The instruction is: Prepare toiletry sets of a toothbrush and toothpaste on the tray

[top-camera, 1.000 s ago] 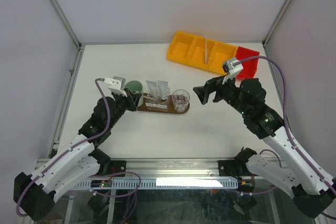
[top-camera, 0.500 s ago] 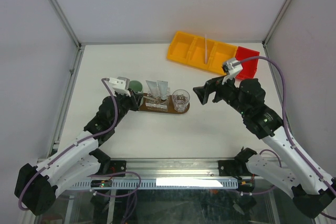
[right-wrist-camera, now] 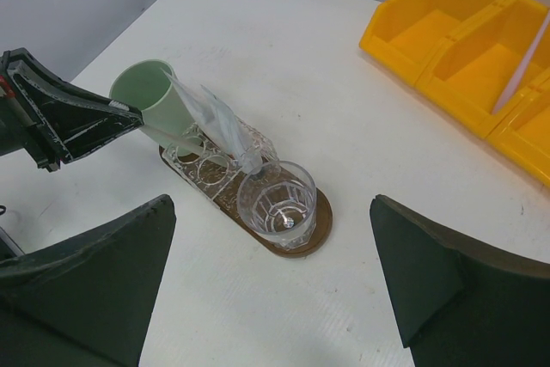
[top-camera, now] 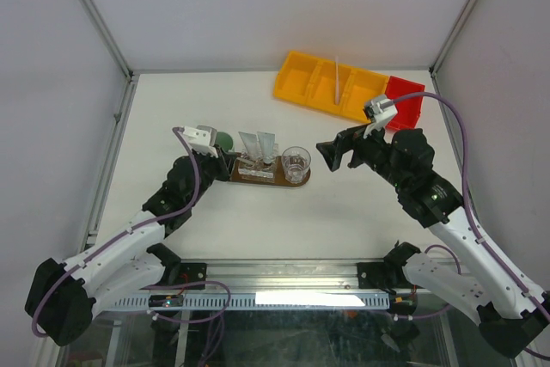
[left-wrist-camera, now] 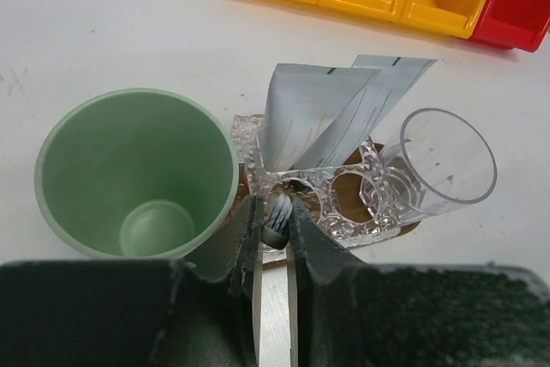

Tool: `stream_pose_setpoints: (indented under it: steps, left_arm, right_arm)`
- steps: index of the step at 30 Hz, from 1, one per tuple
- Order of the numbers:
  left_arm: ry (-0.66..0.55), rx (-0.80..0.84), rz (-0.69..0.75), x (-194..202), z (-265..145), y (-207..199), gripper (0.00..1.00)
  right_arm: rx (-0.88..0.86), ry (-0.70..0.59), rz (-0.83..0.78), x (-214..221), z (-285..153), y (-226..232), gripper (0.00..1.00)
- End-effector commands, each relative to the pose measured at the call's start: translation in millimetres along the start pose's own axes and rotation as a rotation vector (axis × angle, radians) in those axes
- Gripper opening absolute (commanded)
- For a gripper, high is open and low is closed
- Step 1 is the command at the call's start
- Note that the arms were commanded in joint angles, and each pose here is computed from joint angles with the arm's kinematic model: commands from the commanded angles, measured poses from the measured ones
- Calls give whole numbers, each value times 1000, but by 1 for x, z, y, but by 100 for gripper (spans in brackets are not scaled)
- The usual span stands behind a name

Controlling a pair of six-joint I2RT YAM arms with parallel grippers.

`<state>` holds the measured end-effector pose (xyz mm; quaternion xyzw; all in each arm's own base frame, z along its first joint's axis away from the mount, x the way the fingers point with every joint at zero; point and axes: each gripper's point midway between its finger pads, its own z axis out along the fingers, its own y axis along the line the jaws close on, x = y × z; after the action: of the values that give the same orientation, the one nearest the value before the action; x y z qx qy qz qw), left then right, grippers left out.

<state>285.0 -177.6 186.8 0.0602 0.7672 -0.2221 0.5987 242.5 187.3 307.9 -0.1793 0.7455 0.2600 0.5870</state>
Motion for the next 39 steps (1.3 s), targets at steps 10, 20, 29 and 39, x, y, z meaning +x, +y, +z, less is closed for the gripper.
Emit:
stream_pose_setpoints:
  steps: [10, 20, 29, 39]
  left_arm:
    - [-66, 1, 54, -13, 8, -4, 8]
    - [-43, -5, 70, -6, 13, -3, 13]
    - [-52, -9, 71, -5, 4, 0, 27]
    - [-44, -5, 60, -7, 2, -2, 39]
  right_arm:
    - [-17, -71, -6, -17, -1, 2, 100]
    - [-17, -72, -5, -17, -1, 2, 100]
    - [-15, -74, -7, -18, -1, 1, 100]
    - [-25, -65, -3, -15, 0, 3, 100]
